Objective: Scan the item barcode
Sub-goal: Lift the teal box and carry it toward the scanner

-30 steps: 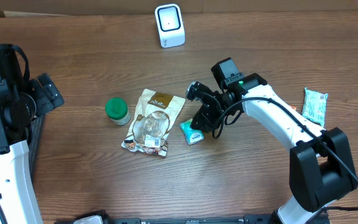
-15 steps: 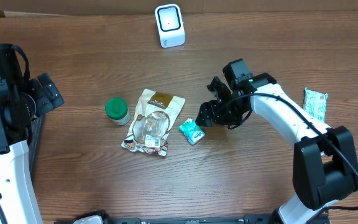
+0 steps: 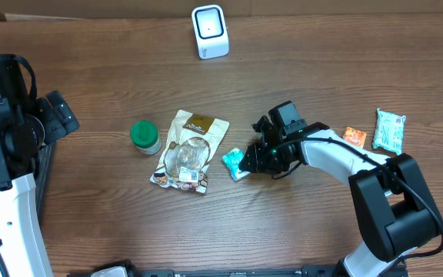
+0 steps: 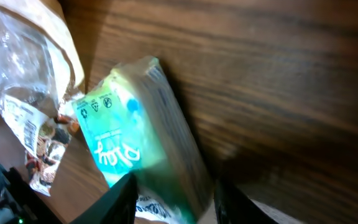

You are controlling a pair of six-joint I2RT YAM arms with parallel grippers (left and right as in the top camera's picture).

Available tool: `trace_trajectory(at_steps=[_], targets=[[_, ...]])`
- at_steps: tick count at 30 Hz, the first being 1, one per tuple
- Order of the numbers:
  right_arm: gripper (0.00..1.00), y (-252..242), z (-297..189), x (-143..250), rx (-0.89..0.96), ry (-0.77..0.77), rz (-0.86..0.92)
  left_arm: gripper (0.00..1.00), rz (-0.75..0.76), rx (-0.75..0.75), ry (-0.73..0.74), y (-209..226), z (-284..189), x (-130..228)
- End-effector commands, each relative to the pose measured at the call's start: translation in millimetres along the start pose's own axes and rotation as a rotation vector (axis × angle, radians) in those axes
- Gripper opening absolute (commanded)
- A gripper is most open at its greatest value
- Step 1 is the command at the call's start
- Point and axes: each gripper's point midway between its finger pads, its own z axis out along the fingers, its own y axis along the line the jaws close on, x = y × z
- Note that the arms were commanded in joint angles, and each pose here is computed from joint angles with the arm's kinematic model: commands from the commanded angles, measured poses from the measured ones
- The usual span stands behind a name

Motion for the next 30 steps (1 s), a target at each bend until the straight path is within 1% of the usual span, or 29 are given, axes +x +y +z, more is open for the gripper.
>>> trace_trajectory(at_steps=[1, 2, 3, 4, 9, 12, 14, 16, 18, 20, 22, 27, 28, 30], targets=[[0.26, 3.9, 1.7, 2.0, -0.013, 0.001, -0.008, 1.0, -0.026, -0.005, -0.014, 3.6, -4.1, -1.4], [0.15, 4.4, 1.7, 0.6, -0.014, -0.004, -0.007, 1.0, -0.026, -0.005, -0.014, 3.6, -4.1, -1.4], [0.07, 4.5, 1.7, -0.5, -0.015, -0.008, 0.001, 1.0, -0.026, -0.005, -0.014, 3.6, -4.1, -1.4], [0.04, 5.2, 1.6, -2.9, -0.017, -0.017, 0.013, 1.0, -0.026, -0.005, -0.014, 3.6, -4.1, -1.4], [0.04, 13.8, -0.7, -5.2, -0.063, -0.018, 0.026, 1.0, -0.026, -0.005, -0.014, 3.7, -4.2, -1.4], [0.04, 42.2, -20.7, -10.2, -0.214, -0.014, 0.007, 0.99, -0.026, -0.005, -0.014, 3.6, -4.1, -1.4], [0.04, 70.2, -55.7, -19.0, -0.371, -0.046, -0.033, 1.0, -0.026, -0.005, -0.014, 3.6, -4.1, -1.4], [0.04, 84.1, -80.9, -23.3, -0.465, -0.07, -0.054, 1.0, -0.026, -0.005, -0.014, 3.6, -4.1, -1.4], [0.04, 100.5, -123.6, -25.6, -0.627, -0.099, -0.09, 1.0, -0.026, -0.005, -0.014, 3.6, -4.1, -1.4], [0.04, 103.4, -152.3, -26.4, -0.725, -0.119, -0.093, 1.0, -0.026, -0.005, -0.014, 3.6, -4.1, -1.4], [0.04, 98.0, -177.1, -29.2, -0.8, -0.135, -0.056, 1.0, -0.026, -0.005, -0.014, 3.6, -4.1, -1.4], [0.04, 89.6, -221.9, -33.9, -0.963, -0.131, -0.014, 0.99, -0.026, -0.005, -0.014, 3.6, -4.1, -1.4], [0.04, 86.6, -226.1, -37.9, -0.964, -0.12, 0.038, 1.0, -0.026, -0.005, -0.014, 3.6, -4.1, -1.4], [0.04, 84.9, -230.9, -42.6, -0.966, -0.108, 0.085, 1.0, -0.026, -0.005, -0.014, 3.6, -4.1, -1.4]])
